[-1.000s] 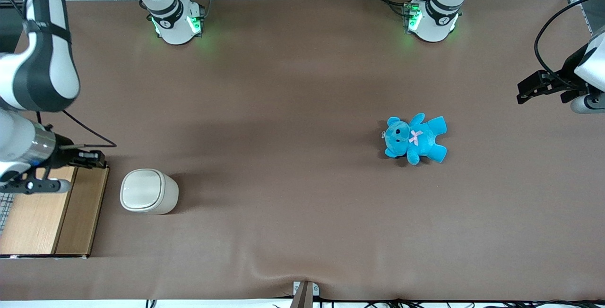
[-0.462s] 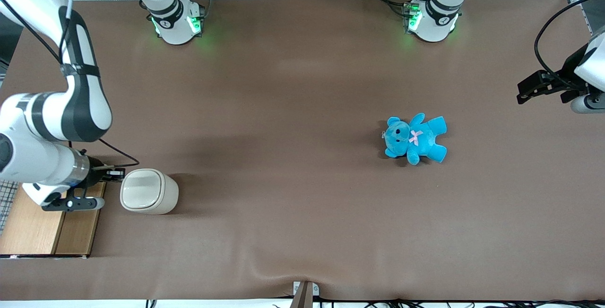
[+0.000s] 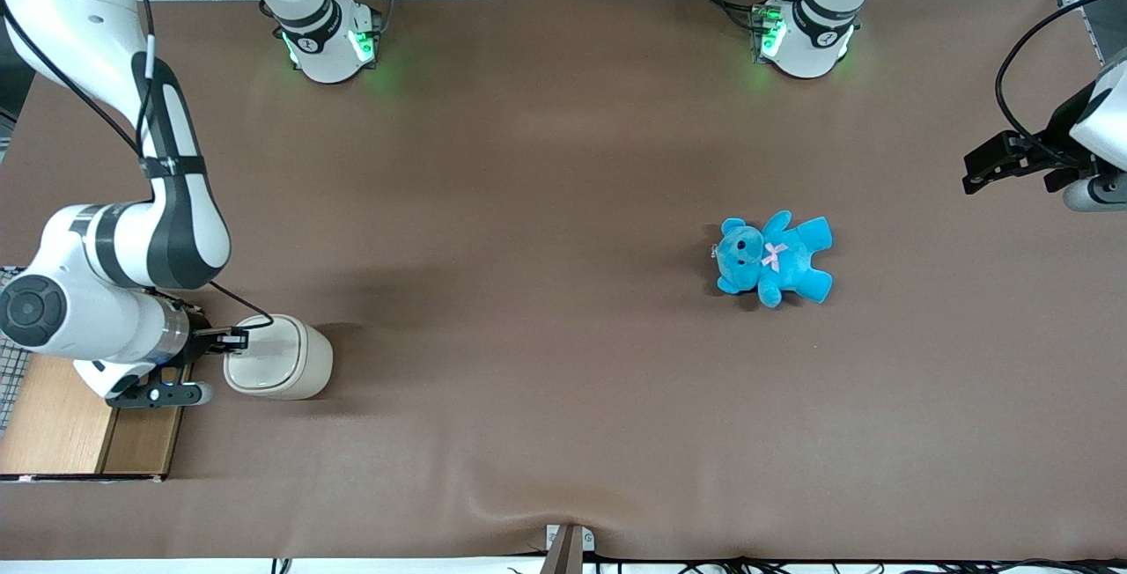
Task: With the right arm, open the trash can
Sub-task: 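Lower the right gripper onto the lid edge and push it open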
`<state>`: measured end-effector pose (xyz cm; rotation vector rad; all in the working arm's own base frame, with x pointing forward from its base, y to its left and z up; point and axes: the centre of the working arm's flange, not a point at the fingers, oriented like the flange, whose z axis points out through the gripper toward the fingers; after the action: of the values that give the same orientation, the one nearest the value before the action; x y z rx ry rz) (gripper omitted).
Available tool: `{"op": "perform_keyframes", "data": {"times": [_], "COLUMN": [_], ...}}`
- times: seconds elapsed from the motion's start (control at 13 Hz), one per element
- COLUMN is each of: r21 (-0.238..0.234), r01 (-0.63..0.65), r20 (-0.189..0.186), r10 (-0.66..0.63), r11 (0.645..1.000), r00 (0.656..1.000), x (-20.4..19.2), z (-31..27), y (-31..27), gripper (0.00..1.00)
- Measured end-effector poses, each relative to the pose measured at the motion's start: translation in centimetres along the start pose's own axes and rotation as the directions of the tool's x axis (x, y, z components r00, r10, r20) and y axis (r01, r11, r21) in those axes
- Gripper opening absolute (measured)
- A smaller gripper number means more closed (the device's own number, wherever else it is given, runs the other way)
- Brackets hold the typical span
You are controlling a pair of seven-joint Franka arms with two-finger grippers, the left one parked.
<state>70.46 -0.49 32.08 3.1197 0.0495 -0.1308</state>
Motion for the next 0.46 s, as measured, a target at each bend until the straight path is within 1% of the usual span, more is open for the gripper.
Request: {"op": "perform_keyframes", "data": {"times": [0.08, 0.46], "r21": [0.000, 0.000], "r01": [-0.002, -0.002], "r20": [0.006, 0.007], "r10": [0.002, 0.002], "r11": [1.000, 1.000], "r00": [1.000, 1.000], "x": [0.08, 0.20], "z": [0.65, 0.81], "y": [0.15, 0.14], "gripper": [0.01, 0.01]}}
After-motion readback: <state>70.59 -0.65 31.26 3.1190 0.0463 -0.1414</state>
